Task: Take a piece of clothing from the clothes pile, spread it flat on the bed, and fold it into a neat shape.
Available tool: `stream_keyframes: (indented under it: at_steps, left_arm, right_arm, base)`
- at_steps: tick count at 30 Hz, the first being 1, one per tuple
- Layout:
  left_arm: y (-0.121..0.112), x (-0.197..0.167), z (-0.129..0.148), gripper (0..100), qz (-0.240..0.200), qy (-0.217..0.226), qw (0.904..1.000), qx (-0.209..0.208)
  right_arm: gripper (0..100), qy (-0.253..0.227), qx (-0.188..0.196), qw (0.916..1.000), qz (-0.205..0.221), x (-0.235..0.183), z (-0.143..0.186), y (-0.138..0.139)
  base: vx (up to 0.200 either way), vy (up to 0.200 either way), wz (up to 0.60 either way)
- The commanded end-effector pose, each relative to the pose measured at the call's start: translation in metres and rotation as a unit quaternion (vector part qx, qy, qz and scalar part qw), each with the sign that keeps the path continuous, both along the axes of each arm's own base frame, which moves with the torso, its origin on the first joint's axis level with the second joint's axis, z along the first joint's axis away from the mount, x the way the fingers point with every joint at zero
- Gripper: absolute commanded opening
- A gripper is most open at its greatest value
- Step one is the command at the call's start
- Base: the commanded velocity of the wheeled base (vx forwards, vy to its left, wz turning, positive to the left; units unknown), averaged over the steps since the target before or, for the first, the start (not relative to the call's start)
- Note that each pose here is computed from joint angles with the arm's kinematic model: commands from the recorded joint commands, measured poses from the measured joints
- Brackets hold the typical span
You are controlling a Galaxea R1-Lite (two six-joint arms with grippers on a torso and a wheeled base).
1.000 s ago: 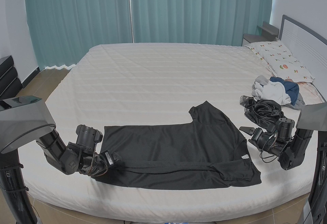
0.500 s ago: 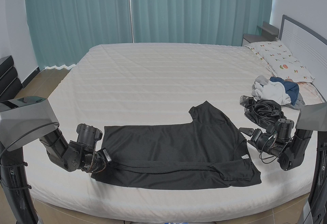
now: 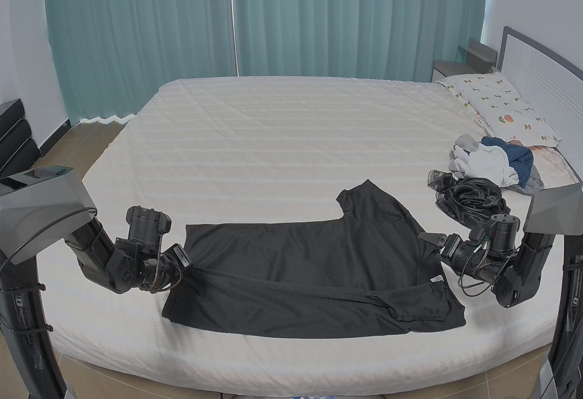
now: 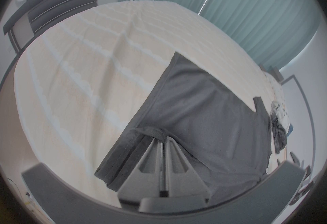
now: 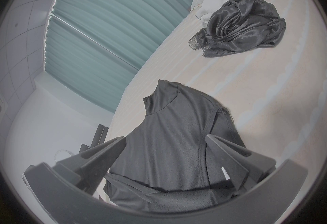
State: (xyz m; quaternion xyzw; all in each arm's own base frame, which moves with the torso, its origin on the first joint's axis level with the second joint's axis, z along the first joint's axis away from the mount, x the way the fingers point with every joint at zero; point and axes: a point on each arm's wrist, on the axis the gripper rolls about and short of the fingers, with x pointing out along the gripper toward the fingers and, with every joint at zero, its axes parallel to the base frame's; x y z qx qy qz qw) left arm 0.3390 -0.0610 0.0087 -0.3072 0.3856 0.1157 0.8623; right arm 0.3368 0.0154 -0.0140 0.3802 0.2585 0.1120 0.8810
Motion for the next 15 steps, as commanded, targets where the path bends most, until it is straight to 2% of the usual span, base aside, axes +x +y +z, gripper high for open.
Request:
stream_keyframes:
  at_steps: [1, 5, 15]
  left_arm:
    - [0.004, 0.004, -0.003, 0, 0.007, 0.0, 1.0, -0.002]
    - [0.005, 0.007, -0.008, 0, 0.006, 0.008, 0.9997, -0.022]
    - [0.005, 0.007, -0.01, 0, 0.005, 0.01, 0.9997, -0.023]
  right_arm:
    - [100, 0.002, 0.0, 1.0, 0.001, -0.001, 0.0, 0.001]
    - [100, 0.012, -0.008, 0.9999, 0.005, -0.004, -0.004, 0.001]
    - [100, 0.048, -0.059, 0.9967, 0.028, -0.011, -0.019, -0.003]
  base:
    - [0.0, 0.0, 0.0]
    - [0.0, 0.0, 0.0]
    - [0.0, 0.0, 0.0]
